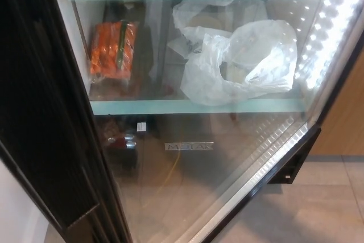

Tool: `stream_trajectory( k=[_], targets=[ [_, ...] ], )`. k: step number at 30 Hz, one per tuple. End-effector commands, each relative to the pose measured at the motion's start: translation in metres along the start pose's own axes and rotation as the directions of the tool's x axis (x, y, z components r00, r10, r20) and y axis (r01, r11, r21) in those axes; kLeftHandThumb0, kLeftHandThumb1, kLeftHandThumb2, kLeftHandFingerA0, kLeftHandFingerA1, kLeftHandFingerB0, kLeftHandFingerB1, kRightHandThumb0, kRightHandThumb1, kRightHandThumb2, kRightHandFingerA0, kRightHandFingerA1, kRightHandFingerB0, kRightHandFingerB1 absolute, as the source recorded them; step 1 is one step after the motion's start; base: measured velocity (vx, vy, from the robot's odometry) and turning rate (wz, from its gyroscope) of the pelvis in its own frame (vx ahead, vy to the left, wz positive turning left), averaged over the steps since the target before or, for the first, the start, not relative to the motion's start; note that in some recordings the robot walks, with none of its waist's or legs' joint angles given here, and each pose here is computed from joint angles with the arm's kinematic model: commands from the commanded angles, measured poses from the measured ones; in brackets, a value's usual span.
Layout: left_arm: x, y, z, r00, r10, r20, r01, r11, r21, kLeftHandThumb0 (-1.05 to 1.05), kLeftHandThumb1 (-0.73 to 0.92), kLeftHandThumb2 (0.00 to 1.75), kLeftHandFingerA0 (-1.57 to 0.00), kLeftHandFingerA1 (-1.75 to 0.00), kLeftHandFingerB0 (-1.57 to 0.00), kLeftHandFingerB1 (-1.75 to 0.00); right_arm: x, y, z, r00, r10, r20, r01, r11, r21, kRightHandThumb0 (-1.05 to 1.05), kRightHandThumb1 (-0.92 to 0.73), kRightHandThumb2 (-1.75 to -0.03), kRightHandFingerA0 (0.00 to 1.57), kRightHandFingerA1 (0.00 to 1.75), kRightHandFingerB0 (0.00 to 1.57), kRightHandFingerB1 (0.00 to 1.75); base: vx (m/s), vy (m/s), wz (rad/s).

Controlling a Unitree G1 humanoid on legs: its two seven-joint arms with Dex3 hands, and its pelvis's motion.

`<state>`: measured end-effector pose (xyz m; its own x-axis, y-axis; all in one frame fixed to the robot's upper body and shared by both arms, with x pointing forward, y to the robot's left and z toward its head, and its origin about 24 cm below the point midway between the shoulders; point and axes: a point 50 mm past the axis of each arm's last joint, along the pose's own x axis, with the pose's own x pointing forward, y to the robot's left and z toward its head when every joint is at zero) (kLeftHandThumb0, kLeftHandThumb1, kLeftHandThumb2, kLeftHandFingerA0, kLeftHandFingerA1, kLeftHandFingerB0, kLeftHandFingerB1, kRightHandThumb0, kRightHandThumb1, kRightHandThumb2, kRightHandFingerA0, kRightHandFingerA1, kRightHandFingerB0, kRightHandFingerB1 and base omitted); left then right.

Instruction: The robot stands in front of a refrigerator with an opened door and closes the door by swing its right hand at the door

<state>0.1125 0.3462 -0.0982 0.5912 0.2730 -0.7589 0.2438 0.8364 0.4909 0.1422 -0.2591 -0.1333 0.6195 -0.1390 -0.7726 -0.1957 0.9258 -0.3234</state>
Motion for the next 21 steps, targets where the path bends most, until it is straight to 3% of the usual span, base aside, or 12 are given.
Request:
stream_trajectory(
  k=[1, 5, 8, 9, 11, 17, 20, 21],
  targets=[
    [-0.003, 0.006, 0.001, 0.999, -0.014, 0.052, 0.012, 0.999, 0.038, -0.52, 0.92, 0.7, -0.3, -0.37, -0.18, -0.31, -0.004, -0.005, 0.007, 0.984, -0.121, 0.133, 0.116, 0.992, 0.043, -0.82, -0.83, -0.66, 0.27, 0.3, 0.25, 0.29, 0.0, 0.0, 0.0],
    [-0.003, 0.007, 0.001, 0.998, -0.006, 0.055, 0.003, 0.999, 0.049, -0.52, 0.92, 0.7, -0.3, -0.37, -0.18, -0.32, -0.014, 0.0, 0.026, 0.891, -0.271, 0.363, 0.262, 0.962, 0.075, -0.82, -0.9, -0.67, 0.23, 0.3, 0.19, 0.28, 0.0, 0.0, 0.0],
    [-0.003, 0.007, 0.001, 0.998, -0.006, 0.055, 0.003, 0.999, 0.049, -0.52, 0.92, 0.7, -0.3, -0.37, -0.18, -0.32, -0.015, 0.0, 0.026, 0.889, -0.274, 0.367, 0.266, 0.961, 0.075, -0.82, -0.9, -0.67, 0.23, 0.3, 0.19, 0.28, 0.0, 0.0, 0.0],
    [-0.002, 0.008, 0.003, 0.998, -0.006, 0.056, 0.004, 1.0, 0.031, -0.52, 0.92, 0.7, -0.29, -0.37, -0.19, -0.32, -0.041, 0.012, 0.06, 0.664, -0.334, 0.669, 0.329, 0.934, 0.14, -0.84, -0.8, -1.12, 0.07, 0.2, 0.07, 0.22, 0.0, 0.0, 0.0],
    [-0.001, 0.008, 0.004, 0.998, -0.003, 0.056, 0.002, 1.0, 0.014, -0.52, 0.92, 0.69, -0.28, -0.37, -0.18, -0.32, -0.067, 0.02, 0.082, 0.455, -0.333, 0.826, 0.329, 0.925, 0.191, -0.81, -0.79, -1.11, 0.05, 0.2, 0.08, 0.24, 0.0, 0.0, 0.0],
    [-0.001, 0.008, 0.004, 0.998, -0.002, 0.056, 0.001, 1.0, 0.011, -0.52, 0.92, 0.69, -0.28, -0.37, -0.18, -0.32, -0.075, 0.022, 0.086, 0.412, -0.326, 0.851, 0.338, 0.922, 0.19, -0.81, -0.79, -1.11, 0.05, 0.2, 0.08, 0.24, 0.0, 0.0, 0.0],
    [0.0, 0.009, 0.008, 0.998, 0.009, 0.069, -0.009, 1.0, -0.004, -0.51, 0.92, 0.68, -0.3, -0.37, -0.19, -0.32, -0.15, 0.041, 0.132, -0.036, -0.237, 0.971, 0.231, 0.943, 0.239, -0.83, -0.76, -1.08, 0.08, 0.19, 0.08, 0.25, 0.0, 0.0, 0.0],
    [0.0, 0.009, 0.008, 0.998, 0.009, 0.069, -0.009, 1.0, -0.004, -0.51, 0.92, 0.68, -0.3, -0.37, -0.19, -0.32, -0.151, 0.042, 0.132, -0.035, -0.238, 0.971, 0.234, 0.942, 0.24, -0.83, -0.76, -1.08, 0.08, 0.19, 0.08, 0.25, 0.0, 0.0, 0.0]
  ],
)
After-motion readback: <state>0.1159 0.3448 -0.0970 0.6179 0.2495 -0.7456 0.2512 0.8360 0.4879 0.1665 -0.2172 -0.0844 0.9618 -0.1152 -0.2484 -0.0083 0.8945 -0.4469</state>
